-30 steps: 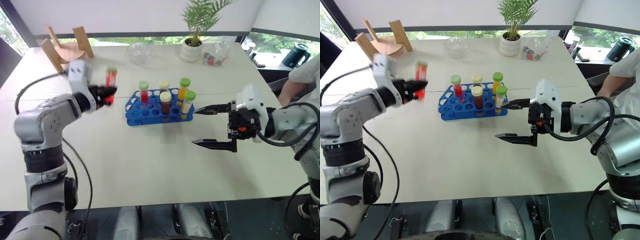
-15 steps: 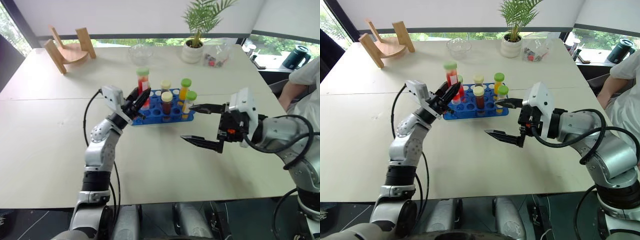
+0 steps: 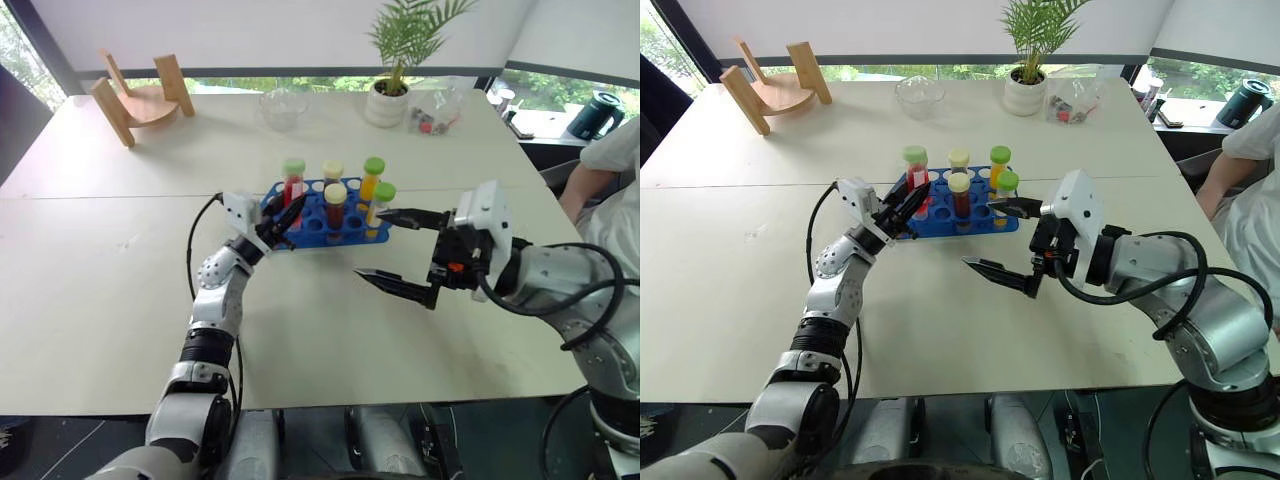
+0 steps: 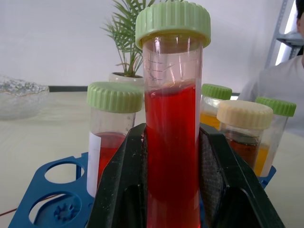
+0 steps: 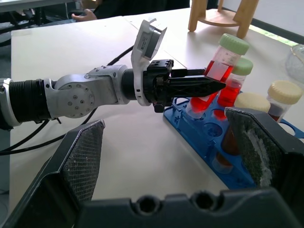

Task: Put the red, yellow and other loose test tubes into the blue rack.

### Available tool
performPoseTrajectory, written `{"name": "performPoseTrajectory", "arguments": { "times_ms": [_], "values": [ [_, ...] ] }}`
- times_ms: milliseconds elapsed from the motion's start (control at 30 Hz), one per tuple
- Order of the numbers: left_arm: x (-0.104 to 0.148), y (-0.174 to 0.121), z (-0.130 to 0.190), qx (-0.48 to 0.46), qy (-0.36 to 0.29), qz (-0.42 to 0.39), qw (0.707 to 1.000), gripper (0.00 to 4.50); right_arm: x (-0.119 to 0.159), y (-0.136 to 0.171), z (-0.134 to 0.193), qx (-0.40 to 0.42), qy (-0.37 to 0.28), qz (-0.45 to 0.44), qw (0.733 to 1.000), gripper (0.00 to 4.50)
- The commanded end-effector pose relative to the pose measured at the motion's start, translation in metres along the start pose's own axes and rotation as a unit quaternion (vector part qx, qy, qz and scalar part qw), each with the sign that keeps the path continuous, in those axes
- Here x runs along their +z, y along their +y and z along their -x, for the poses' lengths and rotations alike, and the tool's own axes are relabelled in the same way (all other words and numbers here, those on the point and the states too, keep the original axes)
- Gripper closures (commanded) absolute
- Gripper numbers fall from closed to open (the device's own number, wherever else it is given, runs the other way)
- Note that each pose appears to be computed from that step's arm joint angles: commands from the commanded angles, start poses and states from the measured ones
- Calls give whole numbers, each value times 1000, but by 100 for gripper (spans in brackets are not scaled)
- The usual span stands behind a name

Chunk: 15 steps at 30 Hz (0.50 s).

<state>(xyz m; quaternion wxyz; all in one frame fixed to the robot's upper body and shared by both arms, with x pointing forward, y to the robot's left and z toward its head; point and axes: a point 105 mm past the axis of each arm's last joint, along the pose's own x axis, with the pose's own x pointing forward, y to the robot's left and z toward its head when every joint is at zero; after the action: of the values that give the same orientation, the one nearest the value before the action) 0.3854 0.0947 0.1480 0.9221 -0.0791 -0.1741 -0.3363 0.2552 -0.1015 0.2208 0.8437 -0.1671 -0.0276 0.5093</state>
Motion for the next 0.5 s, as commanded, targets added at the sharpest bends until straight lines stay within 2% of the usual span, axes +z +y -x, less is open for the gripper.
{"name": "performPoseTrajectory", "arguments": {
  "times_ms": [33, 500],
  "values": [
    [8, 3, -2, -5, -23, -8, 1000, 369, 12, 4, 2, -6, -17, 22, 1000, 0],
    [-6, 5, 9, 4, -32, -50, 998, 369, 14, 4, 2, -13, -20, 26, 999, 0]
  ]
}}
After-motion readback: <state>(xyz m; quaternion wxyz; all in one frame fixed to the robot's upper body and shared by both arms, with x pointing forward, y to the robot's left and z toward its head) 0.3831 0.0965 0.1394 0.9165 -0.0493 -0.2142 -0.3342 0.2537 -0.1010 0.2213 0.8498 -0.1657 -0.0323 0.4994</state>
